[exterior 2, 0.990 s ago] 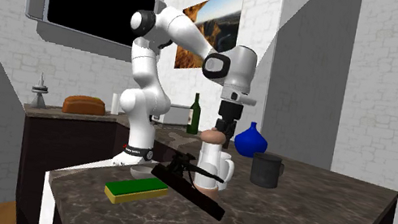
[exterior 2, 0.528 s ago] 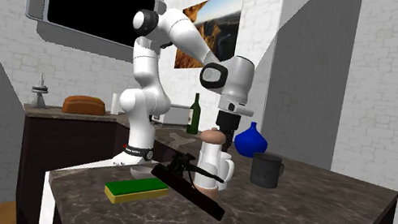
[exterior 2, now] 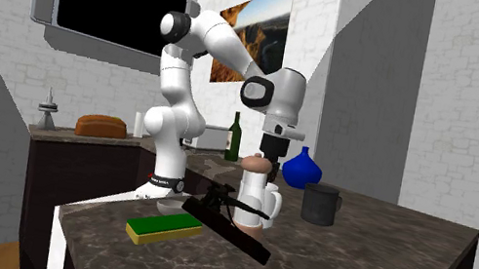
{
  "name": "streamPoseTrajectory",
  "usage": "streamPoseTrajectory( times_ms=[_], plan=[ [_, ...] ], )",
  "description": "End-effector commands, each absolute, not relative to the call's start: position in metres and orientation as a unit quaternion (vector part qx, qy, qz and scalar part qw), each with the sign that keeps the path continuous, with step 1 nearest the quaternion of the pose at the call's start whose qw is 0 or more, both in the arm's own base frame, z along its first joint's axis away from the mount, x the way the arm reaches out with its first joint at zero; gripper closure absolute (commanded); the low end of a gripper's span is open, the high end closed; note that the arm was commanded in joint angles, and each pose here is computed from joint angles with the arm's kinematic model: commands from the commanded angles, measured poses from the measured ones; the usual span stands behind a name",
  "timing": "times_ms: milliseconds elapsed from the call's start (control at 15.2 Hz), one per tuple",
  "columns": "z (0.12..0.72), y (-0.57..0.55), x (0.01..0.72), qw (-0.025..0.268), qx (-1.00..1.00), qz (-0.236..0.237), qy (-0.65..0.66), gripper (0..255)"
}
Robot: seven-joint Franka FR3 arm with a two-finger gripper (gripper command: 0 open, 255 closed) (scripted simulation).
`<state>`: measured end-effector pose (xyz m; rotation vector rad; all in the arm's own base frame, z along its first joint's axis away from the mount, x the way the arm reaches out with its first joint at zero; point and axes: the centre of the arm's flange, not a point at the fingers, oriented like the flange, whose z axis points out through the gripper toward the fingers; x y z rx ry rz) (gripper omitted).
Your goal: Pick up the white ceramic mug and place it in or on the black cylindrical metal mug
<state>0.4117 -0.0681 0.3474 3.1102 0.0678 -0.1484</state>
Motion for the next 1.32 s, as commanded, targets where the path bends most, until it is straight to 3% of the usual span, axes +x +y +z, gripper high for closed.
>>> streamPoseTrajectory(
  times_ms=[0, 462, 1254],
  plan=[
    [0.347, -0.068, 0.412, 0.014, 0.999, -0.048, 0.022, 255],
    [0.347, -0.068, 0.412, 0.014, 0.999, -0.048, 0.022, 255],
    [0.411, -0.068, 0.412, 0.014, 0.999, -0.048, 0.022, 255]
  ],
)
